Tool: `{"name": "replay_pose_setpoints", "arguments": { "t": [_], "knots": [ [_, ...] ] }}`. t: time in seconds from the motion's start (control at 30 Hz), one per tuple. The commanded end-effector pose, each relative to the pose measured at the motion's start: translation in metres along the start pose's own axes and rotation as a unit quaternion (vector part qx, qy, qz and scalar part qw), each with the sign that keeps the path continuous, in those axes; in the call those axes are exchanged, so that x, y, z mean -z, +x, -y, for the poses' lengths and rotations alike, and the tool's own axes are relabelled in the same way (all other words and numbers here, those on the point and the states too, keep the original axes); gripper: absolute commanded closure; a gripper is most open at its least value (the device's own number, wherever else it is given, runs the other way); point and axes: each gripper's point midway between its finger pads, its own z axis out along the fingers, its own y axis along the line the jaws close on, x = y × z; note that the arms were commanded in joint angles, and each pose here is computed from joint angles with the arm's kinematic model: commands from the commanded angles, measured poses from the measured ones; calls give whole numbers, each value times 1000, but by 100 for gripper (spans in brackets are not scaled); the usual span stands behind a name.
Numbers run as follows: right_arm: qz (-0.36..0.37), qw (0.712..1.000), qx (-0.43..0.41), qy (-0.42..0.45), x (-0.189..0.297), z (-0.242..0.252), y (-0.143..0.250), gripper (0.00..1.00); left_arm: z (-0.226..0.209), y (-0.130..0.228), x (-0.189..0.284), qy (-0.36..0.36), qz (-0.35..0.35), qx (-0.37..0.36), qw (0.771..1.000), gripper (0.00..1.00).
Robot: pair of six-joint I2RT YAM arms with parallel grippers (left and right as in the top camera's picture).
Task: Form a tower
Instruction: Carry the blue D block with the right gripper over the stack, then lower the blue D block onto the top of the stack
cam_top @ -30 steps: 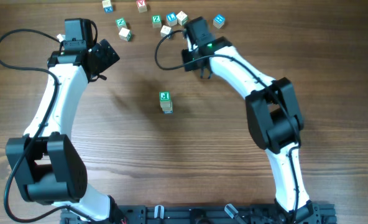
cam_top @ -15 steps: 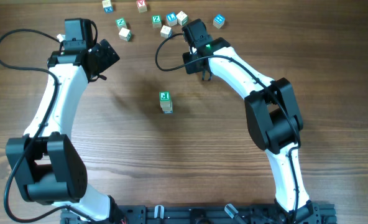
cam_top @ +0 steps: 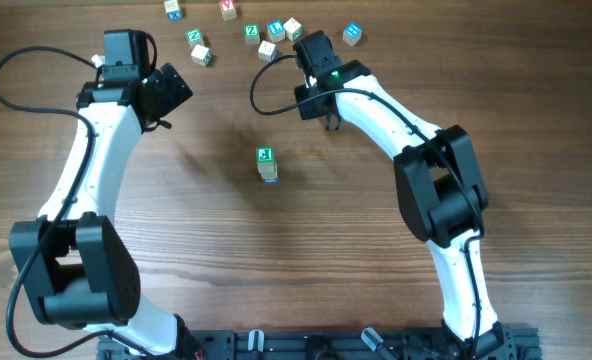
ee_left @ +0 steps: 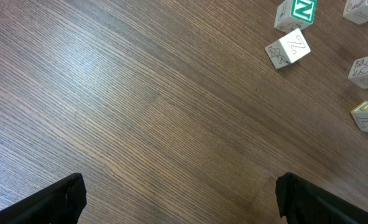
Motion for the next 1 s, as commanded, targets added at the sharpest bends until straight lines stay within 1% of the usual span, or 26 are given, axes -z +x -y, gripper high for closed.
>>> {"name": "replay_pose_setpoints", "arguments": {
  "t": [0.0,0.07,0.13,0.27,0.37,0.5,0.53,0.63,0.67,0.7,0.87,0.97],
  "knots": [
    [26,1000,0,5,24,3,-15,74,1,-5,0,0,6,5,1000,0],
    [49,999,-2,-1,52,1,-28,77,1,-5,0,0,6,5,1000,0],
    [69,998,-5,-16,93,-7,-38,79,1,-5,0,0,6,5,1000,0],
    [86,995,5,-50,155,-29,-37,78,1,-5,0,0,6,5,1000,0],
    [85,994,-25,-68,186,-49,-28,80,1,-5,0,0,6,5,1000,0],
    [40,994,-68,-75,186,-70,-2,80,1,-5,0,0,6,5,1000,0],
    [27,993,-81,-75,186,-76,6,83,1,-5,0,0,6,5,1000,0],
    [12,990,-111,-83,188,-92,16,85,1,-5,0,0,6,5,1000,0],
    [3,989,-120,-92,190,-99,21,85,1,-5,0,0,6,5,1000,0],
    [-3,987,-126,-97,190,-104,24,87,1,-5,0,0,6,5,1000,0],
    [-9,988,-126,-95,190,-119,33,88,1,-5,0,0,6,5,1000,0],
    [-16,989,-126,-70,180,-122,41,89,1,-5,0,0,6,5,1000,0]
  ]
}}
